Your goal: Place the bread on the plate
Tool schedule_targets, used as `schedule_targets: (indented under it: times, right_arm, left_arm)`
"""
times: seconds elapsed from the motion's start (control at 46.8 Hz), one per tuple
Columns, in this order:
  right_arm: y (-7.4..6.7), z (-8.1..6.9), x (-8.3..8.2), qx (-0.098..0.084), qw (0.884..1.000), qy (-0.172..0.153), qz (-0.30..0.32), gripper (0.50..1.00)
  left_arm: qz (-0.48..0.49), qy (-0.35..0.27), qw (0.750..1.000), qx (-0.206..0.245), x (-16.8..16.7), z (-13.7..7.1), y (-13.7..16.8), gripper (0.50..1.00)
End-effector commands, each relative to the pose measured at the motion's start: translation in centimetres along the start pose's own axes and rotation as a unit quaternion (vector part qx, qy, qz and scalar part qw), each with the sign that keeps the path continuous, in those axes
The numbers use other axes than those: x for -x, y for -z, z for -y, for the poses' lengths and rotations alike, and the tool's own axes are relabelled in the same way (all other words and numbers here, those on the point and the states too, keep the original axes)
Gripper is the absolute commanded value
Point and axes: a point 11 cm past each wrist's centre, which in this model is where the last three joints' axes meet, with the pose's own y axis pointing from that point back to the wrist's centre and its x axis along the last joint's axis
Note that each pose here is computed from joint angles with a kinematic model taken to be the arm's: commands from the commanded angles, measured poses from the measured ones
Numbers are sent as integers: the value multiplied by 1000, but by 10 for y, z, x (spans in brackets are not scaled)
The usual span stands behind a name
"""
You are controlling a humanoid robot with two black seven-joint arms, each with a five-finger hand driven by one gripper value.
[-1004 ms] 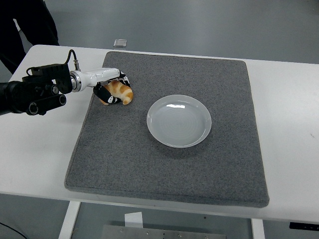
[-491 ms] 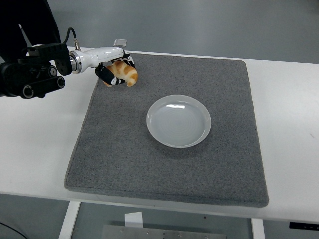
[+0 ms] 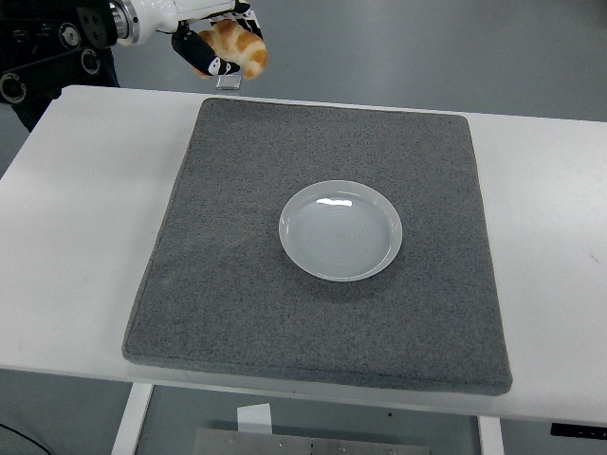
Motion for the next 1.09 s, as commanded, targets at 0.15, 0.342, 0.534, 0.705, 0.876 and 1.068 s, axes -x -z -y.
schedule_targets:
  times: [0.15, 0.342, 0.534, 0.705, 0.876, 1.068]
  right_arm:
    - [0, 0, 0, 0, 1000, 0, -1, 952]
    - [1, 0, 0, -1, 1000, 0, 0, 952]
    - [1, 0, 0, -1, 1000, 0, 0, 952]
    - [1, 0, 0, -1, 1000, 0, 0, 952]
    - [0, 0, 0, 0, 1000, 0, 0, 952]
    - [1, 0, 0, -1, 1000, 0, 0, 952]
  left_arm:
    - [-8, 7, 998, 55, 7, 13, -41, 500]
    - [-19, 5, 993, 113, 16, 31, -82, 500]
    - [-17, 14, 988, 151, 22, 43, -116, 500]
    - [-13, 31, 983, 178, 38, 54, -143, 500]
    - [-12, 47, 980, 194, 53, 60, -157, 500]
    - [-11, 71, 975, 209, 78, 64, -166, 500]
